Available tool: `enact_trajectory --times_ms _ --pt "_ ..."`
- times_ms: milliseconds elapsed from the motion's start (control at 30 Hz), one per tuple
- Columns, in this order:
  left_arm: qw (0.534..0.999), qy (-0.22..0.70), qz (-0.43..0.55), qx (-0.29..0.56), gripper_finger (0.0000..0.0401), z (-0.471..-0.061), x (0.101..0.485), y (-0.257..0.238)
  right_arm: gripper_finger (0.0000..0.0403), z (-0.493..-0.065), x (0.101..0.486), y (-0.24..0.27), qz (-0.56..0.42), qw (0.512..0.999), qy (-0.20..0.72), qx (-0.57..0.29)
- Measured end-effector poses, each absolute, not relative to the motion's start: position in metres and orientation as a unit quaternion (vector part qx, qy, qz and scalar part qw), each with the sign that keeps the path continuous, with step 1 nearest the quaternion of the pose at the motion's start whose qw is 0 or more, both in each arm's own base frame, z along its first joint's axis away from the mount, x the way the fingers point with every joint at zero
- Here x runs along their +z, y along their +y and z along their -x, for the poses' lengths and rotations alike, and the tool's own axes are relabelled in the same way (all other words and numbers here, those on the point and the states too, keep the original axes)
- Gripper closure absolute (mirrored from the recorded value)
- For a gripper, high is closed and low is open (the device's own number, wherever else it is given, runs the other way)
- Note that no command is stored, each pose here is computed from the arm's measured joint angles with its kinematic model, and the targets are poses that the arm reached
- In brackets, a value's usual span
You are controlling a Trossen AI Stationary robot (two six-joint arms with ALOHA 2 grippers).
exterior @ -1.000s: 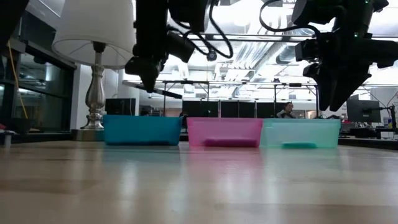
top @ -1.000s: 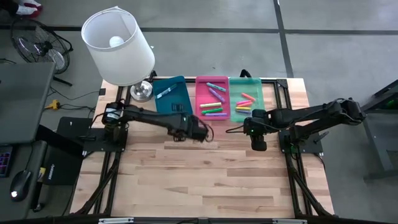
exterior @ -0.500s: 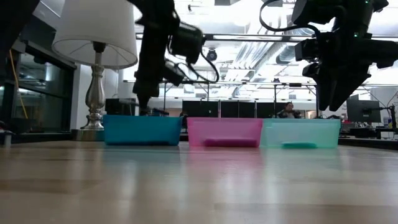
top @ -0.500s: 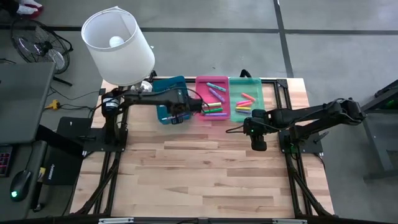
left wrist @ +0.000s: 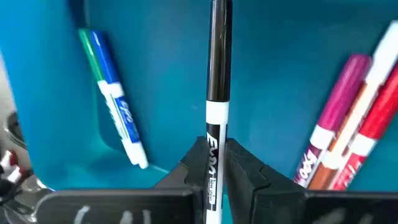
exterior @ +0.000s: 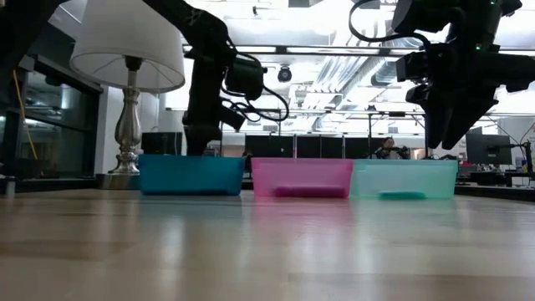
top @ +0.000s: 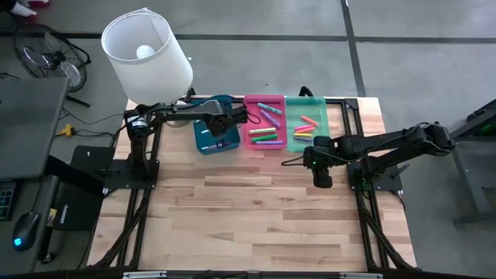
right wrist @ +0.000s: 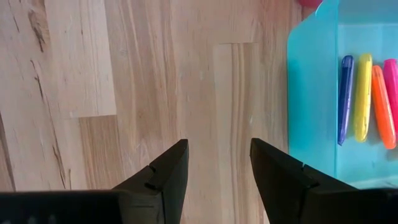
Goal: Pick & Place Markers
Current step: Put the black dry erase marker into the dark blue bin, then return to Home Position
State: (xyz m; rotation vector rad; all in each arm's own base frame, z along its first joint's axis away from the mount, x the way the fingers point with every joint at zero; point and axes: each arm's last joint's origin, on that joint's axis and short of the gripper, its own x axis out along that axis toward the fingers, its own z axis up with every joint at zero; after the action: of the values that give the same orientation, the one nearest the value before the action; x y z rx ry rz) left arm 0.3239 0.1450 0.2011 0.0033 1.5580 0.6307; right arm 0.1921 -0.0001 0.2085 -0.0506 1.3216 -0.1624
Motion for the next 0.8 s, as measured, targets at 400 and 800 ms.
enact_trajectory --times_ms 400,800 --pt "0.673 0.69 0.002 0.266 0.0342 -0.325 0.2008 0.1436 0.0242 -0.1921 0.2084 0.0 0.022 0.786 0.613 -0.075" --pt "0.691 0.685 0.011 0.231 0.0339 -0.3285 0.2004 0.1421 0.0242 -0.1902 0.2094 -0.0001 0.021 0.789 0.609 -0.078"
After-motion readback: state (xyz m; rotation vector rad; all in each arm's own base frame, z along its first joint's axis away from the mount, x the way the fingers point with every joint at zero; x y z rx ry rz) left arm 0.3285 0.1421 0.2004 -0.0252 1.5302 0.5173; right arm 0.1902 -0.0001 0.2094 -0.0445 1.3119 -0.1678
